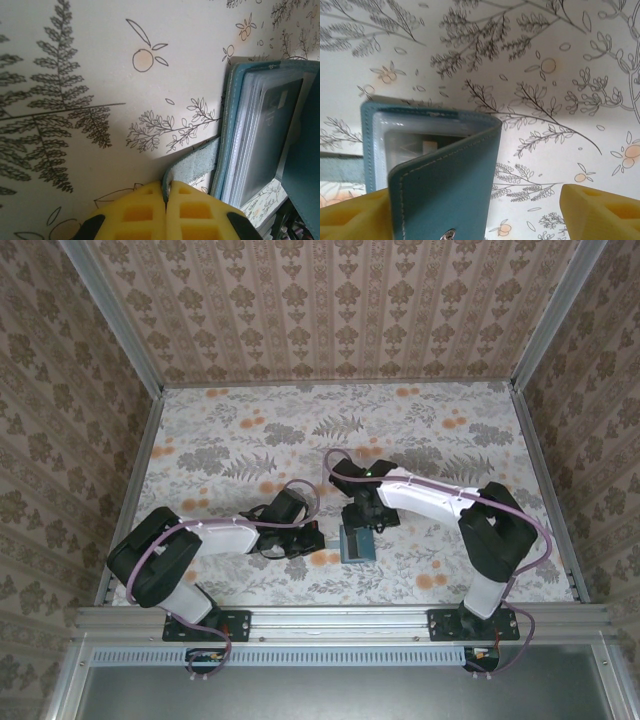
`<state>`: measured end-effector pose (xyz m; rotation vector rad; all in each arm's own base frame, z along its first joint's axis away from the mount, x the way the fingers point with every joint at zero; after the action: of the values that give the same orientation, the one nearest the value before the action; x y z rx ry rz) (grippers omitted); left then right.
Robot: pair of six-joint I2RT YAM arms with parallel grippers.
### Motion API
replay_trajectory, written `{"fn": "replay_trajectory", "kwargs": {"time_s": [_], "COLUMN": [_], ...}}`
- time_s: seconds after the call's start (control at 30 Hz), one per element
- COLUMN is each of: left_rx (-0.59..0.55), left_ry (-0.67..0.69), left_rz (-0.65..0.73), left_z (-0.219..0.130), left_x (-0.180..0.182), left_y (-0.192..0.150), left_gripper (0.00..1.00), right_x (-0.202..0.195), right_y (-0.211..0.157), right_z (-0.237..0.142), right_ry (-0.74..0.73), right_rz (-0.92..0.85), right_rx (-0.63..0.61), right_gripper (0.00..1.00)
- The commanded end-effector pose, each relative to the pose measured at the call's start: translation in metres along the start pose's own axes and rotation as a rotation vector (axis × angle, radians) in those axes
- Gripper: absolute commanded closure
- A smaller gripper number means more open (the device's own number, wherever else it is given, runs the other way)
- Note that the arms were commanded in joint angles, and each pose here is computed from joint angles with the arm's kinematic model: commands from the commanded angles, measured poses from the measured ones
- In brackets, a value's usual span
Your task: Take the credit cards out of the card holder
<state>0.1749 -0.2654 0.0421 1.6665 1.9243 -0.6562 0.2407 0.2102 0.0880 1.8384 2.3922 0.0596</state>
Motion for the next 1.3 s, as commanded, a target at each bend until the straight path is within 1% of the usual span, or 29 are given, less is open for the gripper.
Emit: {"fn": "replay_trajectory", "kwargs": {"time_s": [0.0, 0.27, 0.63, 0.93, 1.27], "left_rx": [-0.066, -0.098, -0.150, -0.097, -0.072], "left_ry": [0.031, 0.060, 0.096, 0.116, 0.168], "left_rz": [-0.024, -0.035, -0.052, -0.040, -0.022], "left_z": [-0.006, -0.013, -0.047, -0.060, -0.065], "left_x": [0.002, 0.006, 0.024, 0.039, 0.046], "left_y": [0.009, 0.013, 0.023, 0.024, 0.024], "left_gripper": [0.97, 0.98, 0.98, 0.97, 0.93], "right_x": [-0.005, -0.015, -0.020, -0.017, -0.016], "right_y": [-0.022, -0.034, -0.031, -0.021, -0.020], "right_z": [-0.007, -0.012, -0.014, 0.001, 0.027], "right_ry": [-0.001, -0.013, -0.030, -0.034, -0.046], "right_rz": [-0.033, -0.025, -0.008, 0.005, 0.017], "right_rx": [0.057, 0.051, 0.021, 0.020, 0.050], "right_gripper": [0.19, 0.20, 0.21, 0.21, 0.21]}}
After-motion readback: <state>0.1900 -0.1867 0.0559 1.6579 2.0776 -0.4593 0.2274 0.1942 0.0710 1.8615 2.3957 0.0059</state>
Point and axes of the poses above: each hand's point on the last joint's axis, 136 mm out from that joint toward the fingers, its own z axis out along the fingers, its own x axis along the line the jaws close on, y = z × x, the point moved 3 cm from there along -z, back along the fingers, and after that the axes turned 7 degrees about -z, right-handed, at the moved point
